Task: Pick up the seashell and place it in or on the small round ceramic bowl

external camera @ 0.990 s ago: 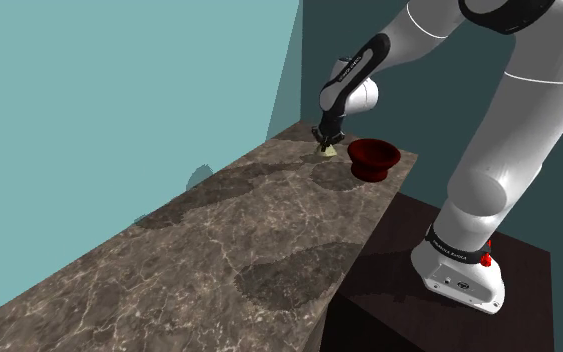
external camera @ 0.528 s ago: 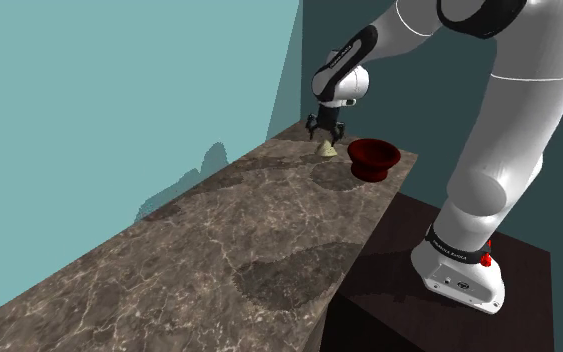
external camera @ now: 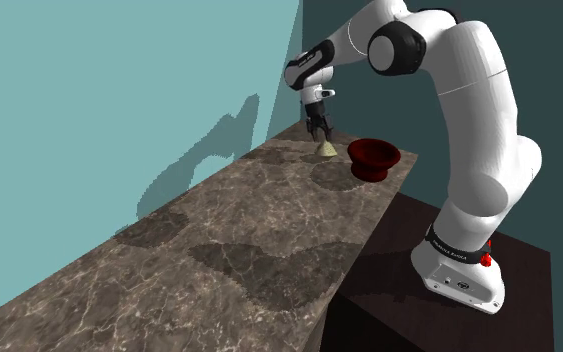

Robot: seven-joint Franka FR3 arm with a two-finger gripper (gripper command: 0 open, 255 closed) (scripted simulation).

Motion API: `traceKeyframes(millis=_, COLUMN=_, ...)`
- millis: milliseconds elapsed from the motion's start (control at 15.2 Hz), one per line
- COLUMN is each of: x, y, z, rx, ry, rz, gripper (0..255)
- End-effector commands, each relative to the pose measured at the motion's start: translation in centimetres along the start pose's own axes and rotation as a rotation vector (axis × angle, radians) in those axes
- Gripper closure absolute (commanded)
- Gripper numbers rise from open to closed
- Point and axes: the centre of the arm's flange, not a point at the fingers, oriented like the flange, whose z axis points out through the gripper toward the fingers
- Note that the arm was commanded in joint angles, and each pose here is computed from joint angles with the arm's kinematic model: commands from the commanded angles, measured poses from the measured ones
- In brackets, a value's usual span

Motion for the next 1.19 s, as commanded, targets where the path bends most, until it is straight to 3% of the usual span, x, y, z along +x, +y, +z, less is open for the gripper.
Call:
traceKeyframes(millis=0, x=0.02, y=-0.07, z=1.04, rx=-0.005, ry=0.001, rz=0.005, gripper=0)
traceKeyframes(millis=594, x=0.02, y=-0.06, z=1.87, rx=-0.005, ry=0.001, rz=0.005, gripper=0)
traceKeyframes(millis=660, x=0.02, y=-0.06, z=1.87, rx=-0.005, ry=0.001, rz=0.005, gripper=255)
traceKeyframes(millis=1122, x=0.00, y=-0.08, z=1.88, rx=-0.005, ry=0.001, rz=0.005, gripper=255)
